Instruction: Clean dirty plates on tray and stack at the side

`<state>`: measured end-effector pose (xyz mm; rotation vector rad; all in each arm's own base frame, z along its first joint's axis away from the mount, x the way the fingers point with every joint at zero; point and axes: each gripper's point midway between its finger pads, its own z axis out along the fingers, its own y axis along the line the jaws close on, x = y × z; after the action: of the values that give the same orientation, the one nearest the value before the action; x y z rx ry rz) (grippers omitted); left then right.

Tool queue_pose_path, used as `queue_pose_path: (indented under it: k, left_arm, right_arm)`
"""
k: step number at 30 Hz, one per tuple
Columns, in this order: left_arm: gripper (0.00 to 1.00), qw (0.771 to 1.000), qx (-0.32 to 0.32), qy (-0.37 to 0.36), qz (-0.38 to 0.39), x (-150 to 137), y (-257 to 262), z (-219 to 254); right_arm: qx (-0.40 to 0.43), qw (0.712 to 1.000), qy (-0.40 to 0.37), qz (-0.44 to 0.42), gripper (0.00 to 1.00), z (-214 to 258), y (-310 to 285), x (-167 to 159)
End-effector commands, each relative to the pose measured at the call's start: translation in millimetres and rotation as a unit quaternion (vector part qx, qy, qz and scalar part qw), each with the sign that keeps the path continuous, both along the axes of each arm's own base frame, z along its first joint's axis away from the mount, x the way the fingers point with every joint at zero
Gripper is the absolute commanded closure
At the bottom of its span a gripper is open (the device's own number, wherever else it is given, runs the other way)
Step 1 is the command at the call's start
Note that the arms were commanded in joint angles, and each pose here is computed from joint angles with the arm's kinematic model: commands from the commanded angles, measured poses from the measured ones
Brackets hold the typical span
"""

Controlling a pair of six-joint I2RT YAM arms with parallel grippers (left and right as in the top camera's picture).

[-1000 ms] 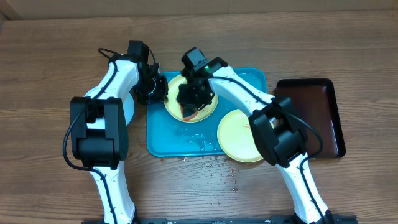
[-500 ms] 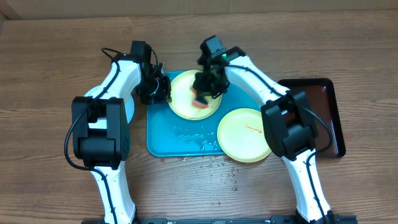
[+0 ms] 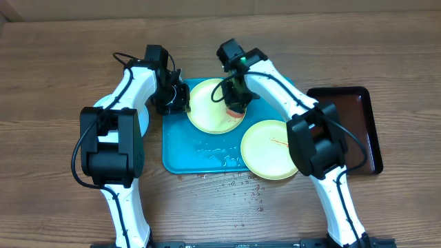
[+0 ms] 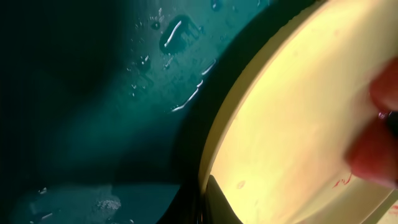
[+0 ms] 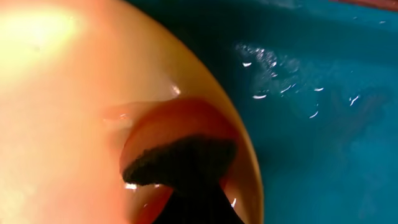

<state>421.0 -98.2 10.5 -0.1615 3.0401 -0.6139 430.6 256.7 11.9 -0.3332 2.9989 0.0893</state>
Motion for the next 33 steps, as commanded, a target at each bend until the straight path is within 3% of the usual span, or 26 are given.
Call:
queue_pose_path:
  k: [1,7,14,19,26,33]
  left_arm:
    - [0.96,1.0,-0.01,0.0,0.005,2.6,2.6,-5.1]
    - [0.96,1.0,-0.014,-0.005,0.019,7.5,10.7,-4.3]
    - [0.96,0.999,-0.03,-0.011,0.024,11.3,10.3,-1.7]
    - [0.96,0.999,-0.03,-0.01,0.027,11.6,10.3,-1.7]
    - [0.96,0.999,-0.03,-0.01,0.027,11.4,10.4,-1.8]
    - [0.96,0.999,-0.029,-0.01,0.027,11.5,10.5,-1.8]
  right_arm:
    - [-0.03,0.999,0.02,0.028,0.96,-22.0,12.3,-19.2]
    - [0.016,0.999,0.046,0.011,0.96,-21.4,43.8,-39.0]
    - [0.152,0.982,0.113,-0.005,0.96,-13.4,91.3,-57.1]
    - [0.2,0.97,0.138,0.005,0.96,-7.6,106.9,-65.0]
    - [0.182,0.976,0.121,0.024,0.96,-10.9,93.9,-57.0]
    - [0.059,0.997,0.041,-0.016,0.96,-17.6,28.6,-11.9]
